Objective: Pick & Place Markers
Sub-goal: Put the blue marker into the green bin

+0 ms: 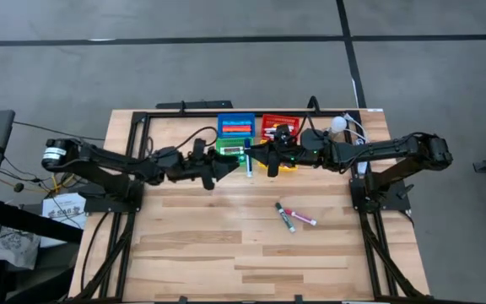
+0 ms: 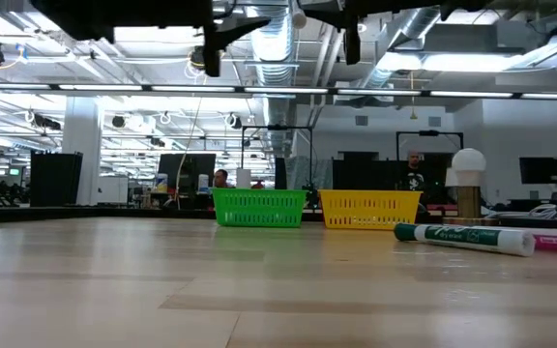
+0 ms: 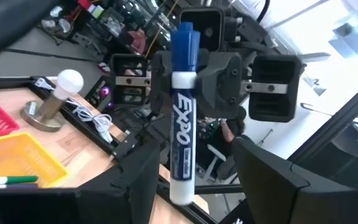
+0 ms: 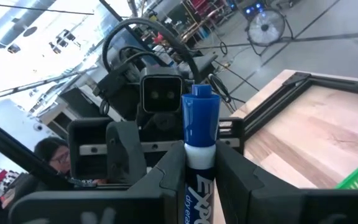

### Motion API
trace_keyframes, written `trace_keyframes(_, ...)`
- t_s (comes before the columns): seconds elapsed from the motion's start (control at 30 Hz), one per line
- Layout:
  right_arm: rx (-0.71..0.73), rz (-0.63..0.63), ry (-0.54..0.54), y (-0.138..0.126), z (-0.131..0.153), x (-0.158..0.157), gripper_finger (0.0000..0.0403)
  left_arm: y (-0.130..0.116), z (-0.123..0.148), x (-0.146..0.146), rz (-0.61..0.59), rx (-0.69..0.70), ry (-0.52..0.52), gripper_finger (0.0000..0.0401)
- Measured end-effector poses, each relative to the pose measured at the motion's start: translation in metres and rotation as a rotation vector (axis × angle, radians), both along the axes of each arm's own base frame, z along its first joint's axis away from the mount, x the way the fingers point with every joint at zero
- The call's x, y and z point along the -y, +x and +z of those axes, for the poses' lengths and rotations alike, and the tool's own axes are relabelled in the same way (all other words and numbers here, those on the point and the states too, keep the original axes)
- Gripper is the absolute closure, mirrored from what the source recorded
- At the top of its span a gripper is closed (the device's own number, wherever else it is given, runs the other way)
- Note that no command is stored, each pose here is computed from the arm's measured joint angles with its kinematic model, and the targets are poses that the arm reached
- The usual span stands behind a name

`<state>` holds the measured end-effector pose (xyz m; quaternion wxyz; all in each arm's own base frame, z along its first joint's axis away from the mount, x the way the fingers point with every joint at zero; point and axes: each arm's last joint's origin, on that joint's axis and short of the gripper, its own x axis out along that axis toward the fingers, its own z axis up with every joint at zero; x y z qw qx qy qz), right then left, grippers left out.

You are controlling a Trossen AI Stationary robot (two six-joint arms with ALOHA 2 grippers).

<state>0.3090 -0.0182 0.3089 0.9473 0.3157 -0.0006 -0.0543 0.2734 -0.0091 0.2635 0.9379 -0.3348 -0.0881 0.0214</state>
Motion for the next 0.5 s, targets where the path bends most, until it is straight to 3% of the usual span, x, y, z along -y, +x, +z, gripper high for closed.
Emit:
trace_keyframes(0.2, -0.001, 0.027, -0.006, 0.000, 0.000, -0.001, 0.0350, 0.025, -0.002, 0.000, -0.021, -0.027, 0.004, 0.0197)
trace_keyframes(0.5, -0.002, 0.051, -0.014, 0.000, 0.000, -0.001, 0.0350, 0.040, -0.005, 0.001, -0.019, -0.044, 0.005, 0.0197)
